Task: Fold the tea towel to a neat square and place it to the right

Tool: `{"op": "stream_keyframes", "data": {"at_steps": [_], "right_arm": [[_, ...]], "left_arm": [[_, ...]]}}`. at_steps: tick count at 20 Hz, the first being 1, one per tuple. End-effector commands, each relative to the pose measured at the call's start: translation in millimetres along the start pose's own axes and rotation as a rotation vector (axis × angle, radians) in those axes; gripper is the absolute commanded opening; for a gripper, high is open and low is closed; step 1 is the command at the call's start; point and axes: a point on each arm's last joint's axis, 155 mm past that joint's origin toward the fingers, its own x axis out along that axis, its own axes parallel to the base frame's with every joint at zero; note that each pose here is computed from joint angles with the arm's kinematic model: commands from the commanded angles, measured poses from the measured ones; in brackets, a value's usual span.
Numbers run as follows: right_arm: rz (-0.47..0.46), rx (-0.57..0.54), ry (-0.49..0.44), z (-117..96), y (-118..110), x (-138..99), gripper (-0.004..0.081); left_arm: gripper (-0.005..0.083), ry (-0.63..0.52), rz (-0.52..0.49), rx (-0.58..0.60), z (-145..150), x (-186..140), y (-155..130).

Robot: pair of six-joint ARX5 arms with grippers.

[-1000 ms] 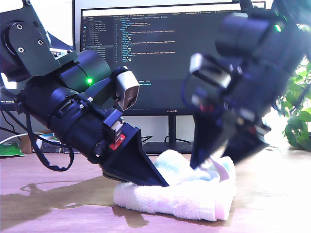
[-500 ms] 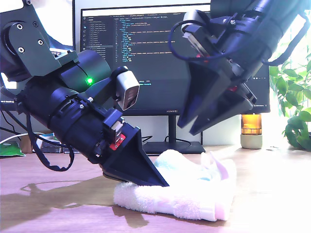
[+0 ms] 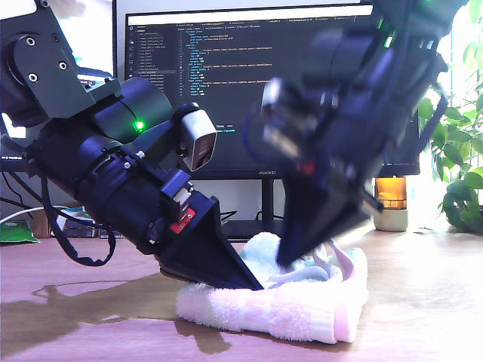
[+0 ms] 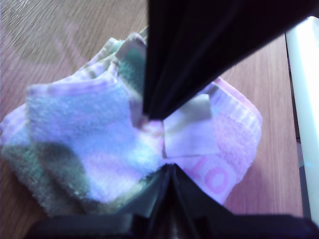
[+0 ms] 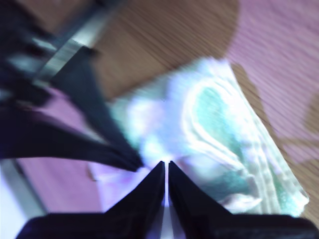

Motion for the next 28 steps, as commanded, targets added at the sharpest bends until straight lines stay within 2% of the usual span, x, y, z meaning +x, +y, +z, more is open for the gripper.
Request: {"op": "stream_keyframes", "data": {"at_steps": [1,6,9,12,15,18,22,28], "right_arm": [[-0.039,0.007,0.025,-7,-8,6,-0.0013],[-0.219,0.041,0.147,-37,-41,0,-0.0013],[-0.265,0.027,0.227,-56,-48,-5,-0.0013],[-0.308,0.000,0.273,-61,-54,-14,-0.0013],[-0.328,-0.014,0.293,-55,-54,-25,-0.0013],[-0.328,-0.020,0.268,-40,-51,-32,-0.0013],[-0.327,-0.023,0.260,-34,-49,-36,-0.0013],[-0.173,0.011,0.106,1,-22,-23,-0.0013]], "left_arm": [[-0.0021,0.051,0.009,-0.035,-23,6,5],[-0.0021,0.048,0.016,-0.045,-23,4,9],[-0.0021,0.045,0.022,-0.050,-23,2,12],[-0.0021,0.043,0.026,-0.054,-23,1,14],[-0.0021,0.040,0.028,-0.054,-23,1,15],[-0.0021,0.038,0.028,-0.052,-22,1,15],[-0.0021,0.039,0.028,-0.053,-22,1,15],[-0.0021,0.062,0.043,-0.066,-31,5,20]]}}
